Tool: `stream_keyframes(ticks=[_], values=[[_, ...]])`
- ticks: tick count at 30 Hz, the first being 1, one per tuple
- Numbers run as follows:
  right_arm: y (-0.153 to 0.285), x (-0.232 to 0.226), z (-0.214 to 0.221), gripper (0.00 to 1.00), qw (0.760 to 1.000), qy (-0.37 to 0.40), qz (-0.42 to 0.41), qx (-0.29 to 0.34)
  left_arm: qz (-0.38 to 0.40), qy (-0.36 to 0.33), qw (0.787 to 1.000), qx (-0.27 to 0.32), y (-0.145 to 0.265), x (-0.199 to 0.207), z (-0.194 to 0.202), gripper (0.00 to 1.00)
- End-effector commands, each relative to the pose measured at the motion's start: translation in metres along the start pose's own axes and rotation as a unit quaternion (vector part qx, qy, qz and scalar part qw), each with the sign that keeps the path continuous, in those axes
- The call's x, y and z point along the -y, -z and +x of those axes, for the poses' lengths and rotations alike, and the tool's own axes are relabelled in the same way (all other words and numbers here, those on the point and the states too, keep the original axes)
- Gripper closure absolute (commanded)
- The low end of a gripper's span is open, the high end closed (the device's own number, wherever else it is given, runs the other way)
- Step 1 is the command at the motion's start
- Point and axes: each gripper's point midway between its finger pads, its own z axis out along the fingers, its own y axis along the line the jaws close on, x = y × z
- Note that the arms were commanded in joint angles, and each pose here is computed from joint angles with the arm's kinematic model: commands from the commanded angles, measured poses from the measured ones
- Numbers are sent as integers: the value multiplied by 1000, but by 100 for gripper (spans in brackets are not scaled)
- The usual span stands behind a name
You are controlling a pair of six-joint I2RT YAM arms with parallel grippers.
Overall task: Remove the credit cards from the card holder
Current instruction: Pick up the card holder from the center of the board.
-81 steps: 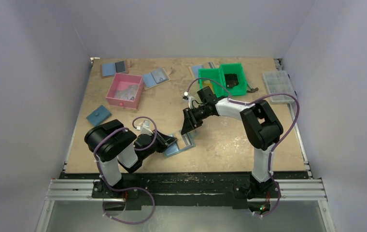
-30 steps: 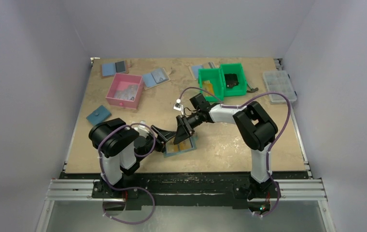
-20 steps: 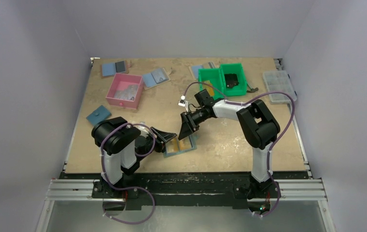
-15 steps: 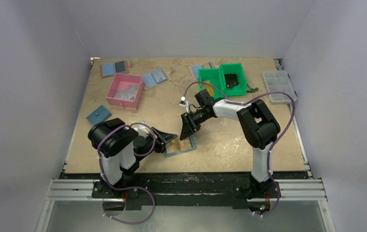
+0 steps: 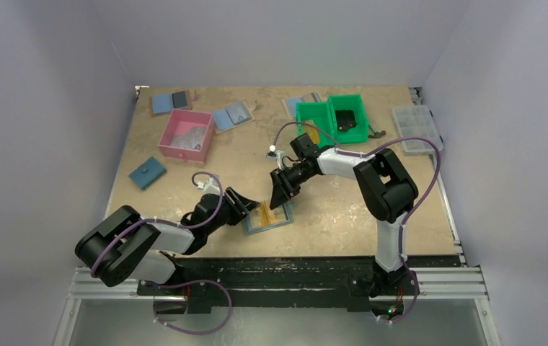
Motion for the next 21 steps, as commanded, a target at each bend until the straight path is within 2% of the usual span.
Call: stream_keyframes(ticks=[1,8,12,21], values=[[4,3,-11,53,999,28,23,7,-27,-16,999,-13,3,-16,7,58],[3,3,-10,53,999,30,23,5,-9,-15,1000,-6,10,-5,3,76],[4,3,-9,53,999,38,20,2,3,-24,1000,5,15,0,-2,100],[14,-16,-14,50,995,103,-12,1,87,-62,994,11,23,28,-3,100]])
